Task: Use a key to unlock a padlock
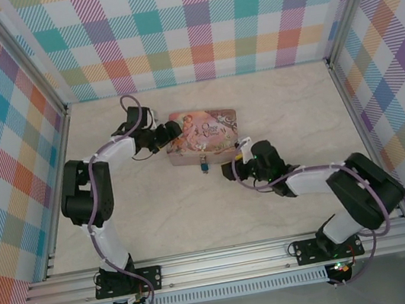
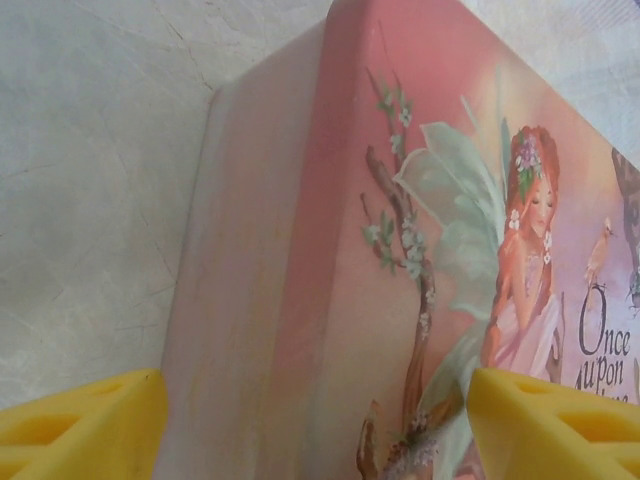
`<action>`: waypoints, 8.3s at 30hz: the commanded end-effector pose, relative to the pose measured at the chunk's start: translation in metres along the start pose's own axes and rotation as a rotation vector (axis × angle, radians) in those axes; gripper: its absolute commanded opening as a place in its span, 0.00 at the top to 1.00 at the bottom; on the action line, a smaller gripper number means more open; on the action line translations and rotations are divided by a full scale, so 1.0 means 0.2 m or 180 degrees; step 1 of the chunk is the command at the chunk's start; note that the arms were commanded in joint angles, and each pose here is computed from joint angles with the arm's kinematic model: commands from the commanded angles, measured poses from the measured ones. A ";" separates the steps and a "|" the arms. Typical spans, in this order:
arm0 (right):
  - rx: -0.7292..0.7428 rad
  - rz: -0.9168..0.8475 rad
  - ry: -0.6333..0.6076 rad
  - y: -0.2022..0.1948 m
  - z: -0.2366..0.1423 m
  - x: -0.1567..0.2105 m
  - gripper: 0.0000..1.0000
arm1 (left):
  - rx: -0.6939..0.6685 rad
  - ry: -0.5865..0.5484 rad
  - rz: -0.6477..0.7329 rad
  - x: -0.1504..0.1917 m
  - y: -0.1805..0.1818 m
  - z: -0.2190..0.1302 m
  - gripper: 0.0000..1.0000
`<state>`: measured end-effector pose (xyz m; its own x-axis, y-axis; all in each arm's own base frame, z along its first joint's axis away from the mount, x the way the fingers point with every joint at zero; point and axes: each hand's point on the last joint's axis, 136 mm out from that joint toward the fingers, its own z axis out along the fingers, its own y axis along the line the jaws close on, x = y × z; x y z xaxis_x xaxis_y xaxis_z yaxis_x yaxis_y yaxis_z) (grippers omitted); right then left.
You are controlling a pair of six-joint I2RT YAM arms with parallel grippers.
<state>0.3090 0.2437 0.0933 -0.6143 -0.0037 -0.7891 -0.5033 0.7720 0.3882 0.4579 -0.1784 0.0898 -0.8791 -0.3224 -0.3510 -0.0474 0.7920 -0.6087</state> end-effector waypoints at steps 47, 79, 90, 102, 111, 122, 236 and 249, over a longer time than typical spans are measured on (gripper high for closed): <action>-0.0050 0.0617 0.0018 -0.33 0.14 -0.61 0.00 | -0.0112 -0.0261 0.0034 0.56 -0.09 -0.43 0.27; -0.1341 0.0681 0.0179 0.19 0.24 0.07 0.17 | -0.0838 -0.0249 0.0199 0.19 0.11 -0.27 0.08; -0.1238 0.0692 0.0311 0.16 0.29 0.16 0.36 | -0.0829 -0.0268 0.0193 0.18 0.10 -0.27 0.08; -0.1275 0.0690 0.0390 0.17 0.33 0.19 0.57 | -0.0832 -0.0276 0.0185 0.18 0.10 -0.28 0.08; -0.1267 0.0700 0.0375 0.16 0.32 0.19 0.77 | -0.0835 -0.0300 0.0184 0.17 0.10 -0.28 0.07; -0.1261 0.0761 0.0244 0.18 0.30 0.12 0.79 | -0.0791 -0.0325 0.0143 0.21 0.11 -0.31 0.07; 0.0660 0.1593 0.0354 -0.38 0.37 -0.26 0.92 | -0.0850 0.0005 0.0694 0.78 0.00 -0.11 0.11; 0.0398 0.1621 0.0131 -0.37 0.40 -0.44 0.92 | -0.0846 0.0023 0.0648 0.81 0.04 -0.12 0.11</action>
<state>0.4092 0.2524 0.0660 -0.8711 0.2893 -0.3968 -0.0390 0.7647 0.6432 0.3560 -0.2526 0.1241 -0.7359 -0.2002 -0.6468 0.1639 0.8742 -0.4571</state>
